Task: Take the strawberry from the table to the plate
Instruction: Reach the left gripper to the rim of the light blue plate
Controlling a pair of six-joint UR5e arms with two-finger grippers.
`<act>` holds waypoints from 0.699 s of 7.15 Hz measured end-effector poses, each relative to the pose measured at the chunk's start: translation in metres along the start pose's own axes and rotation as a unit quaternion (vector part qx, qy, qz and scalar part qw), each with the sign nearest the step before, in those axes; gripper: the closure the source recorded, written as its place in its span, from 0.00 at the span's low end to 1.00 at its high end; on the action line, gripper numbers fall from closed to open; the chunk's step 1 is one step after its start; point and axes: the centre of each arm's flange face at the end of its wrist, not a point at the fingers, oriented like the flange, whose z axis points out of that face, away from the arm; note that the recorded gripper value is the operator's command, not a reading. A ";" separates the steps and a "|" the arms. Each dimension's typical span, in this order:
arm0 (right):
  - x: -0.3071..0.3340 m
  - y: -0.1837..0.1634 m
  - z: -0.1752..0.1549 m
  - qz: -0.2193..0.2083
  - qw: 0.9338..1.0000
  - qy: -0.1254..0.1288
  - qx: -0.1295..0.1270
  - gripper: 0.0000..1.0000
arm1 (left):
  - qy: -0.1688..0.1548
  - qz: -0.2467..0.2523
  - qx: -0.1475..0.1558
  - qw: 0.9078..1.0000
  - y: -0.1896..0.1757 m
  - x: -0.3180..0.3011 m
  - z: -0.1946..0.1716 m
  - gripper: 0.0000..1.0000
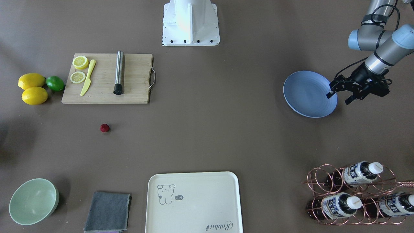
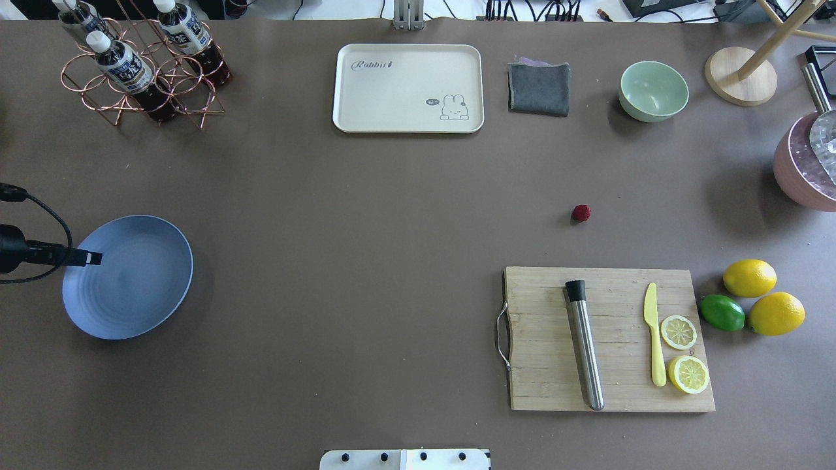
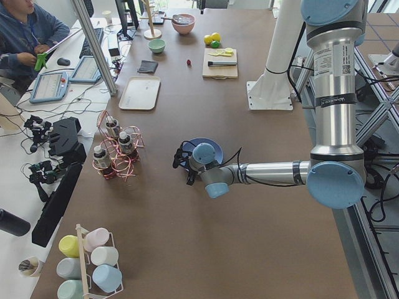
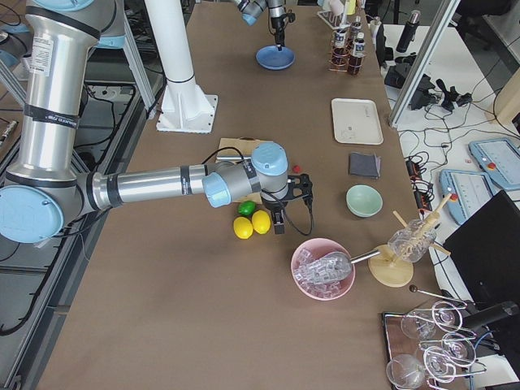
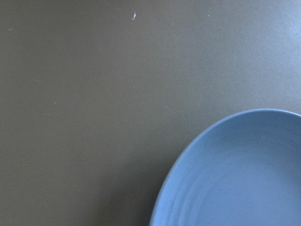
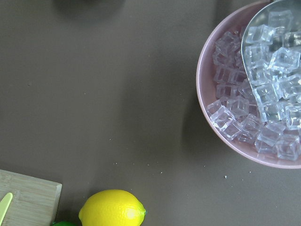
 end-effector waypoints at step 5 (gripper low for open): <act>0.001 0.000 0.001 0.000 1.000 0.002 0.000 0.00 | 0.005 0.004 0.001 1.000 -0.003 0.007 0.002 1.00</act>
